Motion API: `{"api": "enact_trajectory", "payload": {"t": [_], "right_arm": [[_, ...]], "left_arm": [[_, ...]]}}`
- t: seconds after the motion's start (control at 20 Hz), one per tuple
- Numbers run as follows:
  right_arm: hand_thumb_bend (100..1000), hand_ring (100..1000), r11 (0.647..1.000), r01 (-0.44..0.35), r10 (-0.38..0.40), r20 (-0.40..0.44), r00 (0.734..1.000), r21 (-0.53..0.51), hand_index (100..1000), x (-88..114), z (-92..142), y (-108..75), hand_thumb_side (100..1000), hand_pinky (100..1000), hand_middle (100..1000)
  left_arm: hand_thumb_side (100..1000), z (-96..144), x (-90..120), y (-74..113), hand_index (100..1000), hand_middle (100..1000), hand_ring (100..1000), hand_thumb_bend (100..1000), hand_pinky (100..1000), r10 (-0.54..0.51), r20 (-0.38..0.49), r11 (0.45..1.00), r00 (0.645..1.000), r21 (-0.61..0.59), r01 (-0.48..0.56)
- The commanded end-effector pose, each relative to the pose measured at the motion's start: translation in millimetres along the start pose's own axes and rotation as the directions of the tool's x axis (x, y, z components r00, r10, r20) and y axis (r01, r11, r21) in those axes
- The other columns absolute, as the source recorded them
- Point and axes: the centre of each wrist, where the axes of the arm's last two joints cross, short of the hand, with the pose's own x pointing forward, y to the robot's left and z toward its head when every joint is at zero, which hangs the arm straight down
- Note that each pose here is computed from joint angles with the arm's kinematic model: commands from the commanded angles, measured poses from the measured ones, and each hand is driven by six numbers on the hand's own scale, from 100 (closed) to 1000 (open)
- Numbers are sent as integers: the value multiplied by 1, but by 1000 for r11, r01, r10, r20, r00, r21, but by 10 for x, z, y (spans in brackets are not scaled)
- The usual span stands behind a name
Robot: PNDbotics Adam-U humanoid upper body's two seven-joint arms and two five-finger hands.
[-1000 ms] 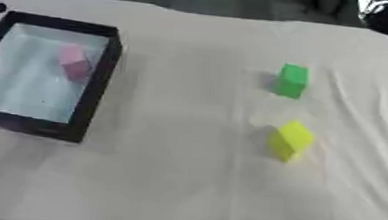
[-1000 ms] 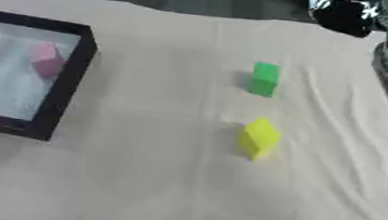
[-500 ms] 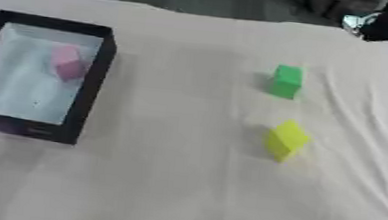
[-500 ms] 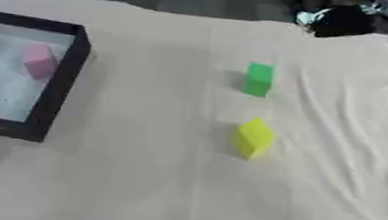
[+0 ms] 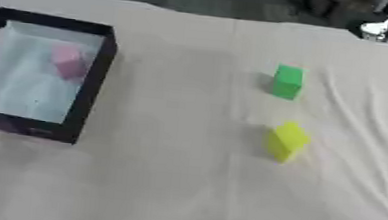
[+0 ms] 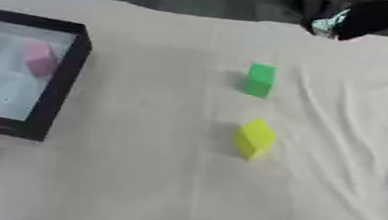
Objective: Pick up the objects with one hand, pass them to the other hand, and then place them into the box on the other side of the table.
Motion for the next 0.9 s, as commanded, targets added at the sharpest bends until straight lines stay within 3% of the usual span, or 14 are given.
{"api": "enact_trajectory", "payload": {"t": [0.05,0.25,0.9], "right_arm": [[464,860,997,-70,70,23,997,7,868,66,139,-155,408,876,837],[455,854,991,-114,109,78,991,75,881,197,170,-116,423,873,842],[459,854,955,-145,101,176,979,258,881,346,23,141,434,871,851]], "left_arm": [[646,-19,89,31,868,812,795,250,735,0,55,1000,998,-13,1],[664,-16,82,44,898,830,803,239,735,-8,82,1000,997,-7,9],[682,2,68,26,892,828,802,218,735,1,91,1000,996,19,-2]]}}
